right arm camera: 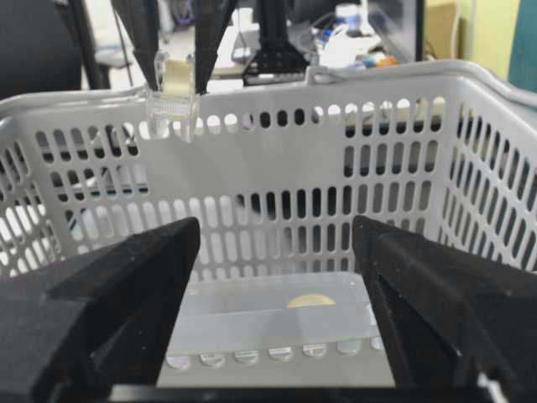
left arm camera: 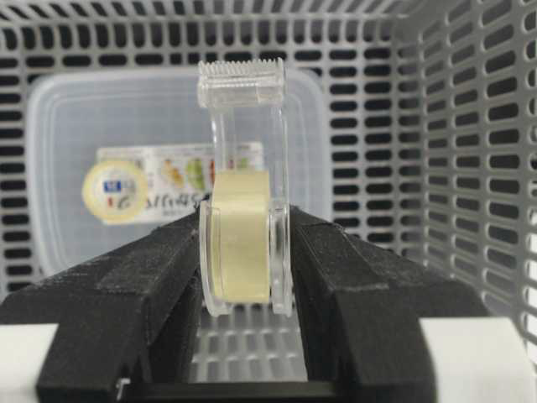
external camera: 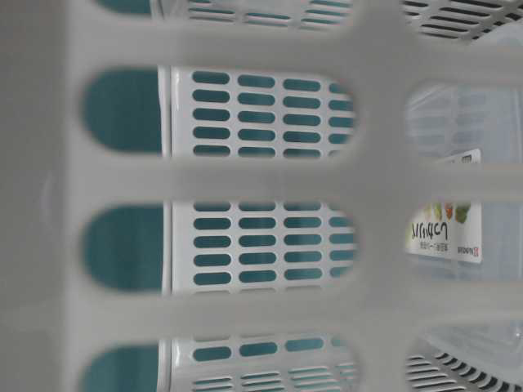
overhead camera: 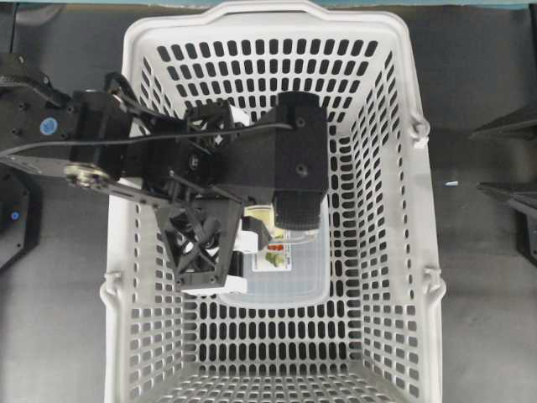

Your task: Pick up the tape dispenser from the shopping basket with the left arm.

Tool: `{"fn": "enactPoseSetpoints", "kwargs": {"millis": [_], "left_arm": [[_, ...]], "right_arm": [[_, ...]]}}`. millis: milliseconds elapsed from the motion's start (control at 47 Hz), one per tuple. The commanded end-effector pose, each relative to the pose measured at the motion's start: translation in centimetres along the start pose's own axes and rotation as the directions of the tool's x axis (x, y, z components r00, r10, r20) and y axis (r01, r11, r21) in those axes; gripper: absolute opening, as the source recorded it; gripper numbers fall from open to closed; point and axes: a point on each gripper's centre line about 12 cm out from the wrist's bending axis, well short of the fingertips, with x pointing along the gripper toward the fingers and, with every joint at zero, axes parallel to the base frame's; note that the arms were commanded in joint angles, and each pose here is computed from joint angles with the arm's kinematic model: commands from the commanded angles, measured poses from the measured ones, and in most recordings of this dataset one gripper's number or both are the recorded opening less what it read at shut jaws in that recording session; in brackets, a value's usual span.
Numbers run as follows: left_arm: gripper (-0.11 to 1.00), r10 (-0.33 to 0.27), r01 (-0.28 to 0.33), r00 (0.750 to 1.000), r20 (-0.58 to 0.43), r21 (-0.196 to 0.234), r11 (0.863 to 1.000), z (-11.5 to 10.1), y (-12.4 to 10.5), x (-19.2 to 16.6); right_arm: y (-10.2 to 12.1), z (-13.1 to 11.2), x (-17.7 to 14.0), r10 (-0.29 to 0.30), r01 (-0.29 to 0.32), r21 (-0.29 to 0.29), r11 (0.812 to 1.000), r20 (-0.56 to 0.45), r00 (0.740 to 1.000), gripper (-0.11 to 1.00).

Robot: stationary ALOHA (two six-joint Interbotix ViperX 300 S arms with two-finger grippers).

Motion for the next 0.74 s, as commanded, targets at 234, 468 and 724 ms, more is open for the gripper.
{"fn": "enactPoseSetpoints", "kwargs": {"millis": [234, 468, 724], "left_arm": [[0.29, -0.001, 0.001, 1.0, 0.023, 0.002, 1.0, 0.13, -0.07, -0.77], [0.29, -0.001, 0.001, 1.0, 0.012, -0.001, 1.0, -0.07, -0.07, -0.44], [0.29, 0.002, -0.002, 1.0, -0.004, -0.002, 1.0, -0.46, -0.14, 0.03]], "right_arm": [[0.04, 0.23, -0.02, 0.002, -0.002, 0.002, 1.0, 0.011, 1.0, 0.71], [0.04, 0.32, -0.1, 0.002, -0.002, 0.002, 1.0, 0.017, 1.0, 0.7], [-0.06, 0.37, -0.1, -0.004, 0.004, -0.001, 1.0, 0.02, 1.0, 0.71]]}}
